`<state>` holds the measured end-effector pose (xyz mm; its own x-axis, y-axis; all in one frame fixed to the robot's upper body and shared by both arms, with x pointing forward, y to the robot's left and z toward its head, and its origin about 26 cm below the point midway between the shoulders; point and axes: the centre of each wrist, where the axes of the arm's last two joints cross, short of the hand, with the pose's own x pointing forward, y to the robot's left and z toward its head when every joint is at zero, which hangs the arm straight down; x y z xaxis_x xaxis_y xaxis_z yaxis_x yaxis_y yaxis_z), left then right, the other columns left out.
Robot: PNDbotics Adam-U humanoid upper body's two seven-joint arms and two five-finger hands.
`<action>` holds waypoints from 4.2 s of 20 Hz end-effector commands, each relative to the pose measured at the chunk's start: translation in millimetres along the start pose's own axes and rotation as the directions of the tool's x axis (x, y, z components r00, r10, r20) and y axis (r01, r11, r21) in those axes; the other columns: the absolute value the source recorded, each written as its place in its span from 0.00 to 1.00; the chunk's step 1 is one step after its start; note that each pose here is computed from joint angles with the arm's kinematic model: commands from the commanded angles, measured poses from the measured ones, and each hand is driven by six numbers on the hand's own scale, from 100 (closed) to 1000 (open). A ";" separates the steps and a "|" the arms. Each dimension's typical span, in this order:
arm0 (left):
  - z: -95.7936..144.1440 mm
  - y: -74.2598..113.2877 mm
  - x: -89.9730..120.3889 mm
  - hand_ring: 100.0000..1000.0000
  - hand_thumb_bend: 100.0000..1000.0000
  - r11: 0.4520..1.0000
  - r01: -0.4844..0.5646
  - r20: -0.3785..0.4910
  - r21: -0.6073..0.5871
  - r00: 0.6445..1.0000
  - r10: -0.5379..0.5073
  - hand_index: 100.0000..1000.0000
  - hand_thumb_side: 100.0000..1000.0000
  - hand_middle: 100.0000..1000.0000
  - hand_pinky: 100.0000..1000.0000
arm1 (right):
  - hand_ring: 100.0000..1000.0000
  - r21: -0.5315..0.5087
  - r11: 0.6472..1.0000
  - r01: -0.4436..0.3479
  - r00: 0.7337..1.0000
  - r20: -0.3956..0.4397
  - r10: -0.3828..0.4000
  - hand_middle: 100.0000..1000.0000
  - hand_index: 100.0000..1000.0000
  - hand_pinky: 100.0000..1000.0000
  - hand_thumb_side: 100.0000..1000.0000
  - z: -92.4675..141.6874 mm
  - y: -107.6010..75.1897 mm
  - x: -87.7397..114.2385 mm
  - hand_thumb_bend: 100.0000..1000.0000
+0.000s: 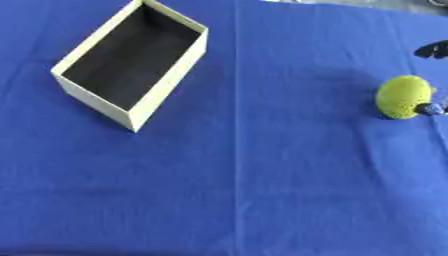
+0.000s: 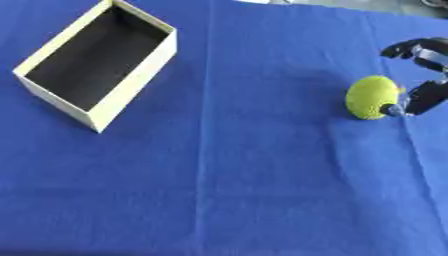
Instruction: Pick up objects on the table and place them in the box.
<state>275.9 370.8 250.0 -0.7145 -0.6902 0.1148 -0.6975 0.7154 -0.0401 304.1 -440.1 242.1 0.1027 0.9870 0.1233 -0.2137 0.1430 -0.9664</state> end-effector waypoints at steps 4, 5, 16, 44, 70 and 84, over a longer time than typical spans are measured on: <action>-11.5 2.0 3.1 0.55 0.37 1.000 -0.006 0.048 0.005 0.999 0.006 0.59 0.15 0.58 0.76 | 0.94 0.014 0.999 -0.047 0.999 0.003 0.047 0.88 0.94 0.88 0.00 0.8 -15.0 -1.6 0.46; -11.5 1.9 3.2 0.55 0.37 1.000 -0.007 0.048 0.006 0.999 0.006 0.59 0.15 0.58 0.76 | 0.94 0.020 0.999 -0.047 0.999 0.005 0.047 0.88 0.94 0.88 0.00 -0.2 -14.6 -1.4 0.46; -11.0 0.6 3.5 0.54 0.36 1.000 -0.014 0.043 0.009 0.999 0.014 0.59 0.15 0.57 0.76 | 0.92 0.050 0.997 -0.050 0.998 -0.044 0.052 0.86 0.93 0.87 0.00 -17.6 -8.2 -11.0 0.44; -11.8 1.1 3.3 0.54 0.35 1.000 -0.013 0.045 0.018 0.999 0.012 0.59 0.17 0.57 0.75 | 0.61 -0.025 0.997 0.072 0.997 -0.036 -0.073 0.40 0.54 0.64 0.03 -19.0 10.6 -13.2 0.00; -12.3 -1.3 4.2 0.54 0.36 1.000 -0.026 0.043 0.011 0.999 0.025 0.59 0.17 0.57 0.75 | 0.51 -0.592 0.798 0.112 0.855 0.466 0.226 0.42 0.56 0.59 0.00 59.7 -95.4 154.1 0.00; -17.2 -12.5 8.3 0.54 0.36 0.996 -0.091 0.058 -0.005 0.994 0.091 0.59 0.16 0.57 0.75 | 0.51 -0.476 0.870 0.130 0.698 0.667 0.261 0.42 0.57 0.59 0.00 52.1 -108.8 240.8 0.00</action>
<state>282.1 359.4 257.3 -0.7642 -0.6372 0.1000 -0.6436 0.7636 -0.0525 300.0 -217.6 385.5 -0.6195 0.7849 -0.0158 0.3045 0.2217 -0.9263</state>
